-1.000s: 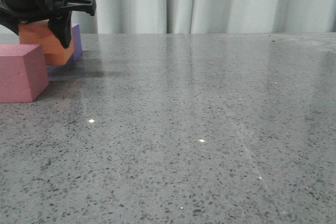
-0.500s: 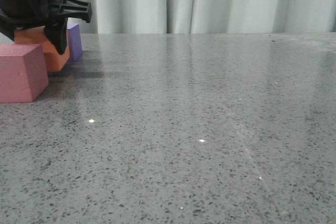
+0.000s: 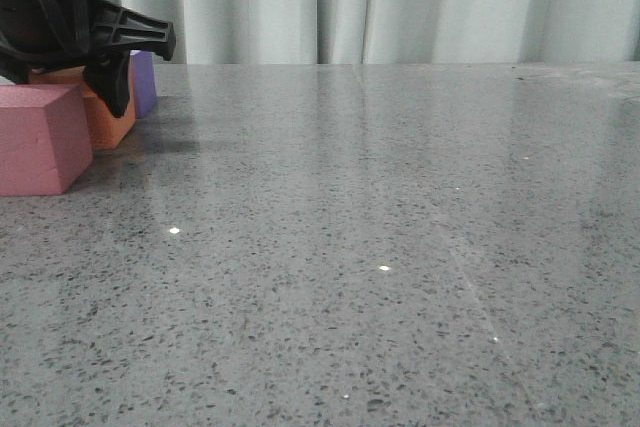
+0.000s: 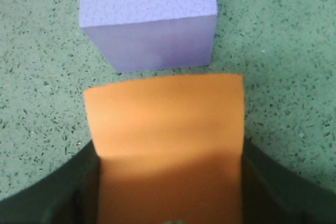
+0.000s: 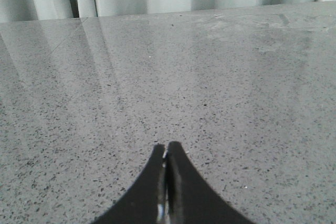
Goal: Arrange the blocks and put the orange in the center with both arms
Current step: 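Carry the orange cube beside the purple cube and lower it, then open the left gripper and lift it off the orange cube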
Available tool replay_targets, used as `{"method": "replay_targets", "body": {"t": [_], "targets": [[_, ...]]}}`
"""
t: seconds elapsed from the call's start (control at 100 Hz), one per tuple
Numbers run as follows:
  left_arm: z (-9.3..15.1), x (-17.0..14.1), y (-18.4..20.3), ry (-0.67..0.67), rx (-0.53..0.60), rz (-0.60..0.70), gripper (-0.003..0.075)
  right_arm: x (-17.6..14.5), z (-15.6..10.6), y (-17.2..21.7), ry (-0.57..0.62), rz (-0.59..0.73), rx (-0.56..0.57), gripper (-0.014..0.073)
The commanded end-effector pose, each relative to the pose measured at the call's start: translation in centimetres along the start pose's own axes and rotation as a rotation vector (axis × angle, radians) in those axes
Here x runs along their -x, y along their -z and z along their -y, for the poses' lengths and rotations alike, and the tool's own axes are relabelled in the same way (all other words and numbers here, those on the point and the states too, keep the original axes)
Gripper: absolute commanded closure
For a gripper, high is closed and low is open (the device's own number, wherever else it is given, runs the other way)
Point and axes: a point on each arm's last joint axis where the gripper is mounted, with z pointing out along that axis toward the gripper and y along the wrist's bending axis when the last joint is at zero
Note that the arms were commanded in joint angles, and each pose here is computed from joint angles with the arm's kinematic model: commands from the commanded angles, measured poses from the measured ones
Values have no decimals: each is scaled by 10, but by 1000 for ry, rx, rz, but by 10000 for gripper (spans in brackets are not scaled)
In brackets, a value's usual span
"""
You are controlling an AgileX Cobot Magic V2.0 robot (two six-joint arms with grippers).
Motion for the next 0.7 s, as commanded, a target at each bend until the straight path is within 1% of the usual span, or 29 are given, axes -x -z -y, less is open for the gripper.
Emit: {"method": "replay_targets", "body": {"t": [0.0, 0.06, 0.32, 0.44, 0.51, 0.69], "targets": [[-1, 15, 19, 8, -42, 95, 629, 13, -2, 3, 14, 122, 15, 662], [-1, 15, 19, 0, -45, 98, 587, 13, -2, 3, 14, 122, 15, 662], [-1, 17, 19, -34, -44, 111, 345, 13, -2, 3, 14, 122, 15, 662], [-2, 18, 19, -47, -37, 119, 265, 13, -2, 3, 14, 122, 15, 662], [-2, 18, 19, -52, -31, 119, 247, 13, -2, 3, 14, 122, 15, 662], [-2, 19, 19, -61, -26, 124, 246, 13, -2, 3, 14, 122, 15, 662]]}}
